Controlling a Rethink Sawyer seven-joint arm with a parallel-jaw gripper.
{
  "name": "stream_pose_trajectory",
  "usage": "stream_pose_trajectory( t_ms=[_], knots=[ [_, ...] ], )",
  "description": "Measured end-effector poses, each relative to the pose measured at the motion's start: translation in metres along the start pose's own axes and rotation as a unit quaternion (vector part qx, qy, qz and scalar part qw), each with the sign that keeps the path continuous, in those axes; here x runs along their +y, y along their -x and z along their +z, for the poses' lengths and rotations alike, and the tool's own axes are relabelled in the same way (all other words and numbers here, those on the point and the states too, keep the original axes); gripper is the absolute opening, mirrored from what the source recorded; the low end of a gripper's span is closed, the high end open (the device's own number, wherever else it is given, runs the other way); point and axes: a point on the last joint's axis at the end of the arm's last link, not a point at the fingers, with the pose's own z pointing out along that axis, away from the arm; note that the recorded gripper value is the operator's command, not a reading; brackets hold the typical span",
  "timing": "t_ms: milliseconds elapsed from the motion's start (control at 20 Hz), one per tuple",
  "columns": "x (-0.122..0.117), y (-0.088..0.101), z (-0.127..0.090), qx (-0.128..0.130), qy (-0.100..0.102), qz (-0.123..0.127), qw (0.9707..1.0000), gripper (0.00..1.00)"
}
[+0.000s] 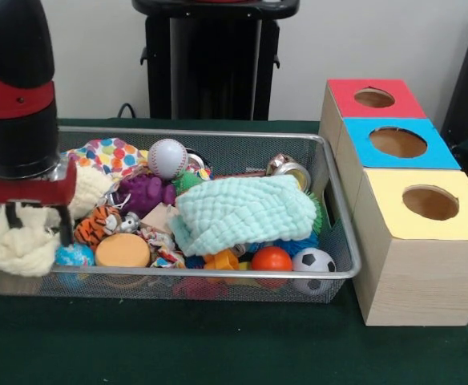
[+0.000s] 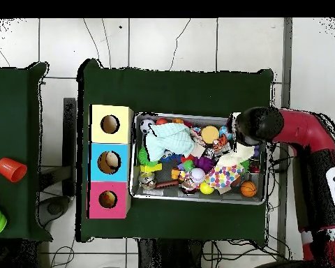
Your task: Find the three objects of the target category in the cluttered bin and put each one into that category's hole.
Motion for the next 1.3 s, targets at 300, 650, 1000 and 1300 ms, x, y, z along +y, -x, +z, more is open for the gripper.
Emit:
stream_pose_trajectory(
  t_ms=[300, 650, 1000, 1300],
  knots=[
    [0.068, -0.005, -0.031, 0.021, 0.023, -0.013, 0.9994, 1.0],
    [0.143, -0.005, -0.053, 0.037, 0.048, -0.032, 0.9977, 1.0],
    [0.17, -0.013, -0.055, 0.055, 0.06, -0.029, 0.9963, 1.0],
    [0.16, -0.017, -0.054, 0.063, 0.059, -0.013, 0.9962, 1.0]
  ],
)
